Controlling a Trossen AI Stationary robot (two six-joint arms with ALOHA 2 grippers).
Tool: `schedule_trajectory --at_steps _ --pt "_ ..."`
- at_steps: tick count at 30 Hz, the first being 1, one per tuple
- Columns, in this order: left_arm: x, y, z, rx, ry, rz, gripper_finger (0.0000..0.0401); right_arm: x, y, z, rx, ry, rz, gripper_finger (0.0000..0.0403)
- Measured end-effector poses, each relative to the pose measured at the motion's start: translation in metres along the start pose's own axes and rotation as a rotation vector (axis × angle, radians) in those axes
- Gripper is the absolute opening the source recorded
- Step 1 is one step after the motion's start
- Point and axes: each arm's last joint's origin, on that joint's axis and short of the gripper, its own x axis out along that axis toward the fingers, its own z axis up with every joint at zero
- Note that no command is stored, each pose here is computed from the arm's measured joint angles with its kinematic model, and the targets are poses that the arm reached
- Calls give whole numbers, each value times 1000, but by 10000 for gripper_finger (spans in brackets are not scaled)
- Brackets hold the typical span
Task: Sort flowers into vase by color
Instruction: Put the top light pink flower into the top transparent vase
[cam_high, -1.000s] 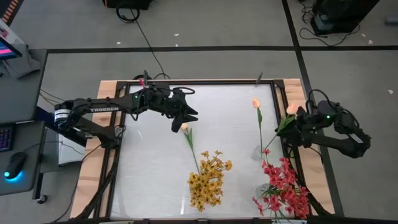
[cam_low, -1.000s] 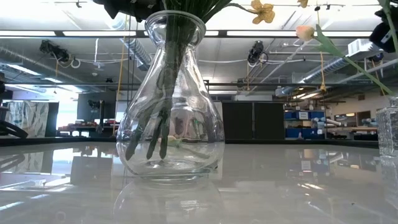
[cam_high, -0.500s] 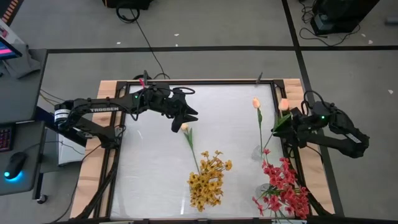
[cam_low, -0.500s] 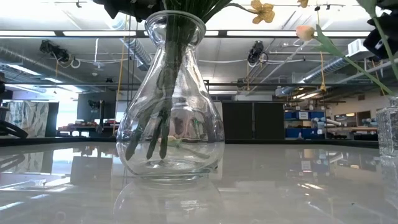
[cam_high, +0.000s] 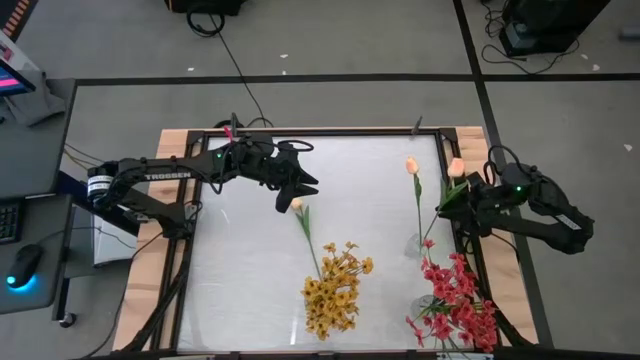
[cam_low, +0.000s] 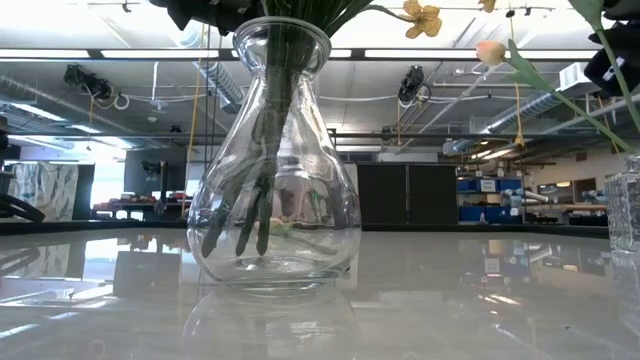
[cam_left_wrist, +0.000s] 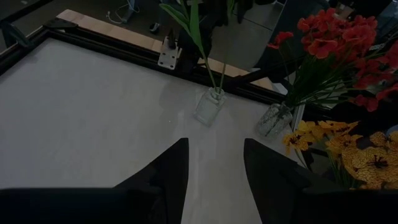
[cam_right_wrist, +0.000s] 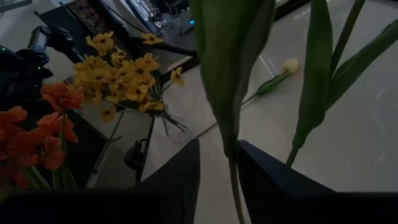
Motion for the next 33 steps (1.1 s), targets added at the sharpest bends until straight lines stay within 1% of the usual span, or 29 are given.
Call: schedule_trajectory --at_steps 10,17,33 --pt "0 0 0 0 0 0 160 0 0 0 -1 -2 -5 63" --pt "0 0 0 0 0 0 160 0 0 0 -12 0 -8 35" --pt "0 0 0 0 0 0 160 1 -4 -3 -46 0 -85 29"
